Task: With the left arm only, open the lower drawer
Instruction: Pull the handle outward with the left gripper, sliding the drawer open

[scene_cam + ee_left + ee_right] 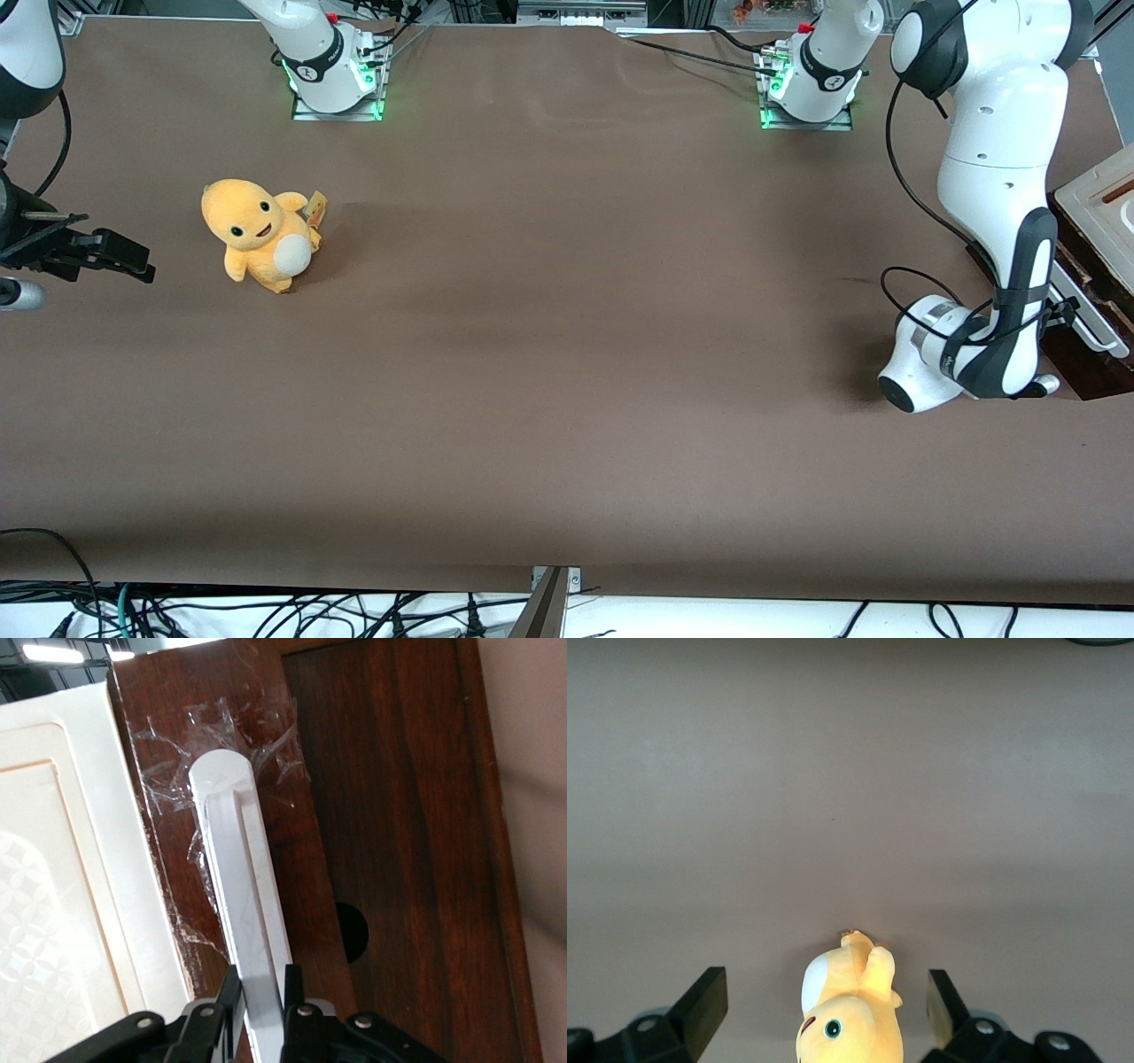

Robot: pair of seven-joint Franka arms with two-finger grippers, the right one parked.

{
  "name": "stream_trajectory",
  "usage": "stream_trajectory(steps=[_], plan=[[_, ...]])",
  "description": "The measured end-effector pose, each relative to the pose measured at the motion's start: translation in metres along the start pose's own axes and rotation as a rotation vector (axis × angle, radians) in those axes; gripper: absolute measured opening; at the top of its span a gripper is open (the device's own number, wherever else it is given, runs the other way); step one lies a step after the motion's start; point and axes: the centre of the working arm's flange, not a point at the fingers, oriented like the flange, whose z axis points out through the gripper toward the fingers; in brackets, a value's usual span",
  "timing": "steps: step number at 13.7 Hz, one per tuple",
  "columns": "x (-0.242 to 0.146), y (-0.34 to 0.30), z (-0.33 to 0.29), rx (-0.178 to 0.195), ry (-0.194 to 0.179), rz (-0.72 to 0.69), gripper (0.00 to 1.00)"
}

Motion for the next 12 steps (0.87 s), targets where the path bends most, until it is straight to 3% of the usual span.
stream_trajectory(steps=[4,12], plan=[[-0.003,-0.001,-0.021,-0.015,0.024,-0.004,0.22],[-0.006,0.000,-0.032,-0.020,0.034,-0.004,0.22]])
